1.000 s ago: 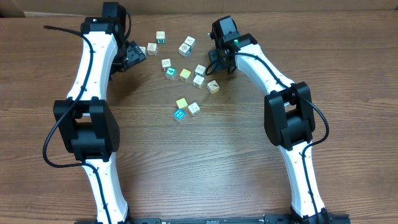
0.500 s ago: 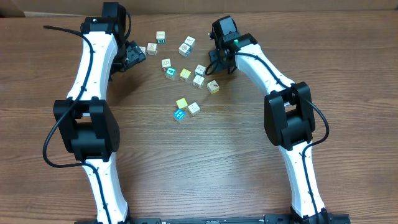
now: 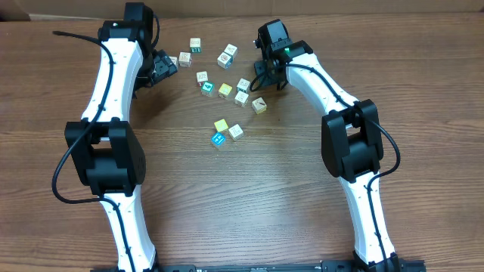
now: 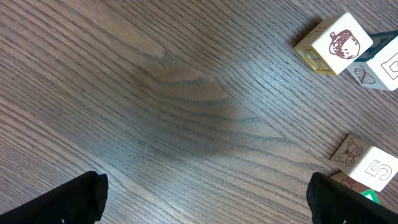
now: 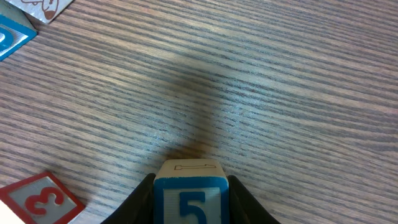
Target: Form a circle
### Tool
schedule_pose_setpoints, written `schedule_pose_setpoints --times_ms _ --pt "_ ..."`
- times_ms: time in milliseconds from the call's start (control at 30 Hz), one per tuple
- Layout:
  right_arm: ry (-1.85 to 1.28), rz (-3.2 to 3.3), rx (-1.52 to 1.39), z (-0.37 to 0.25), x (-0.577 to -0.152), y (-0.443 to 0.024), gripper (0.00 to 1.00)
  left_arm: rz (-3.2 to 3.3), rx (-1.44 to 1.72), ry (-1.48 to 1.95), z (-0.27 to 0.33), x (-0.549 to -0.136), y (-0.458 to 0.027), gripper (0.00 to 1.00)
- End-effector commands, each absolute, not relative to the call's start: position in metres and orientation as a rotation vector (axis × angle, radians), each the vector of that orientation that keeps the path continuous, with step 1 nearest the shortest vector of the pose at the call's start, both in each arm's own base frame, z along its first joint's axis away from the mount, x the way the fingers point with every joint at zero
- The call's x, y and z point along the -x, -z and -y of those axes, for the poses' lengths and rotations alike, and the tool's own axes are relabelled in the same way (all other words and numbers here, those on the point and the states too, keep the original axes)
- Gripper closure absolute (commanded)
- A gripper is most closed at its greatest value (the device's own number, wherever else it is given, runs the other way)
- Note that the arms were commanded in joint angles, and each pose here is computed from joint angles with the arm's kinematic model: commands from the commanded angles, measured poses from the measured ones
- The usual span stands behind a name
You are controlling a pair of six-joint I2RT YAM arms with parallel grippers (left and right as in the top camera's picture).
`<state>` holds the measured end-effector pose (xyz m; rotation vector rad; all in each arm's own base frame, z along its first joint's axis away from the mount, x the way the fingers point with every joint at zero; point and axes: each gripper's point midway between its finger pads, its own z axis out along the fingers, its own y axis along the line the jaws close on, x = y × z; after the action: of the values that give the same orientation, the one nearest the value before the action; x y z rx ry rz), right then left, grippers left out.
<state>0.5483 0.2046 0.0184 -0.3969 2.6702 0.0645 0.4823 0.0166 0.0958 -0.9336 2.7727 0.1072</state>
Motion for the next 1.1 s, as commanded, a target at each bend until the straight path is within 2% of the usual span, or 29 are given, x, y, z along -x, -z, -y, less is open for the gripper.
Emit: schedule_pose_setpoints --times_ms 0,533,633,733,967,1067 --pt "-0.077 -2.589 0.382 -0.205 -0.558 -0.061 0.71 -2.746 0.929 -0.107 -0.019 -0.485 -0.106 0.00" --pt "-0.076 -2.592 0.382 -0.205 -0.558 -0.061 0.71 -2.746 0.929 -0.107 -0.019 -0.485 -0.106 0.01" --pt "-0.077 -2.588 0.381 -0.205 -0.558 -0.063 0.80 -2.746 0.929 -0.107 -0.019 -0.485 -0.106 0.00" --pt "-0.078 -2.582 0.380 -0.205 -0.558 -0.067 0.81 -2.746 0.929 -0.107 -0.019 -0.485 -0.106 0.01" --pt "-0.082 -2.568 0.377 -0.205 -0.559 -0.075 0.69 -2.746 0.929 -0.107 -0.019 -0.485 -0.106 0.01" --pt "-0.083 -2.565 0.377 -0.206 -0.559 -0.077 0.62 -2.746 0.929 -0.107 -0.019 -0.485 -0.106 0.01"
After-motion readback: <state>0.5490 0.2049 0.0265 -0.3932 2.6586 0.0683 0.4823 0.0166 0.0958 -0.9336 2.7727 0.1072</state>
